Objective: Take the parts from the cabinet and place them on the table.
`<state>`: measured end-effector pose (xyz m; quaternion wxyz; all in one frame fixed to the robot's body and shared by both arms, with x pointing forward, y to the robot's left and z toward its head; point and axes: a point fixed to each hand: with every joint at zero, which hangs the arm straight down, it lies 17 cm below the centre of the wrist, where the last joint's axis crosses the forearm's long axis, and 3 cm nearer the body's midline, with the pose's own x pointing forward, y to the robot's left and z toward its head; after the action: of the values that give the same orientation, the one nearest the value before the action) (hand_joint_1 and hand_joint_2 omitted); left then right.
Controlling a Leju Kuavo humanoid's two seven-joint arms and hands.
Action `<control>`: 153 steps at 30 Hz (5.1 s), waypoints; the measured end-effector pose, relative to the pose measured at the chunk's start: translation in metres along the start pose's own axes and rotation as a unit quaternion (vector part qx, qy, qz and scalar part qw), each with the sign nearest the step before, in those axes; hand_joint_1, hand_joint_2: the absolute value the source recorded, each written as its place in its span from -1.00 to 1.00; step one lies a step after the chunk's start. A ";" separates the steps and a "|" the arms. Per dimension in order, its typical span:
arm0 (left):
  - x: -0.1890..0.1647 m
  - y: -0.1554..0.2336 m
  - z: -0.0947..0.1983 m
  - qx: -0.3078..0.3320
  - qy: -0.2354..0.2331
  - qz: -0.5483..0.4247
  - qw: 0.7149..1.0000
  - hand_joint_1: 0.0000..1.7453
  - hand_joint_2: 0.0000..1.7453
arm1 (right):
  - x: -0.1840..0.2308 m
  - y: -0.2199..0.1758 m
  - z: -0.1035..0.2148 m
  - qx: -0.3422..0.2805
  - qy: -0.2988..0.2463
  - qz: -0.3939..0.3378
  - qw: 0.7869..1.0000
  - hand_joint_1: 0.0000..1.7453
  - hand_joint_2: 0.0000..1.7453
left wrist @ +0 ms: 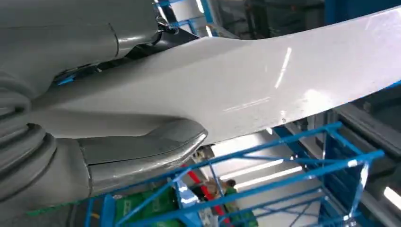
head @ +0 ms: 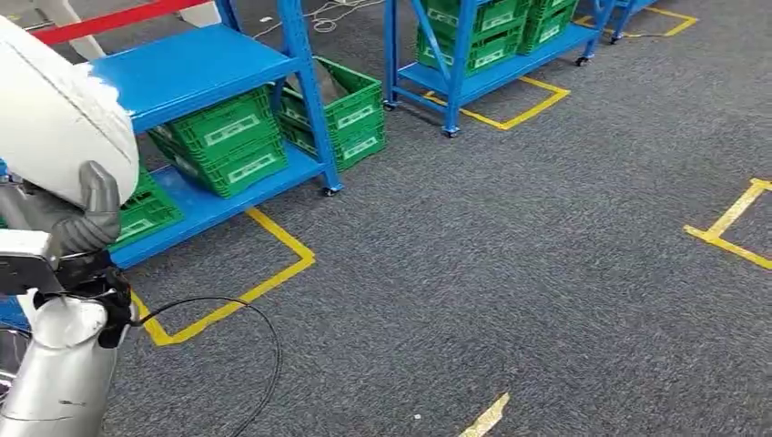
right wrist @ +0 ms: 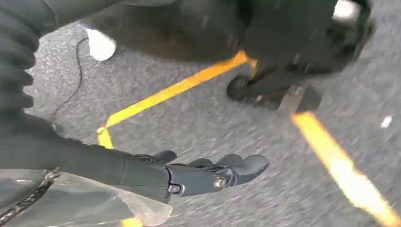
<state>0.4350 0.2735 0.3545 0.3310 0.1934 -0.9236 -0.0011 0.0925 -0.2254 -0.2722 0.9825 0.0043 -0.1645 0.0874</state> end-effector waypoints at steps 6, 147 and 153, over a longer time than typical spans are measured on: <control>-0.002 -0.006 0.002 -0.015 0.006 0.006 1.000 1.00 1.00 | 0.003 -0.002 0.000 -0.005 -0.012 -0.007 1.000 -1.00 1.00; 0.005 -0.031 0.010 -0.100 0.007 0.088 0.991 1.00 1.00 | 0.001 -0.024 -0.001 -0.029 -0.007 -0.016 0.999 -1.00 1.00; 0.006 -0.031 0.010 -0.101 0.007 0.088 0.991 1.00 1.00 | 0.001 -0.023 -0.001 -0.028 -0.011 -0.014 0.999 -1.00 1.00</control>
<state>0.4359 0.2412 0.3461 0.3538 0.0767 -0.9300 -0.0641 0.0981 -0.2478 -0.2724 0.9815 -0.0199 -0.1778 0.0686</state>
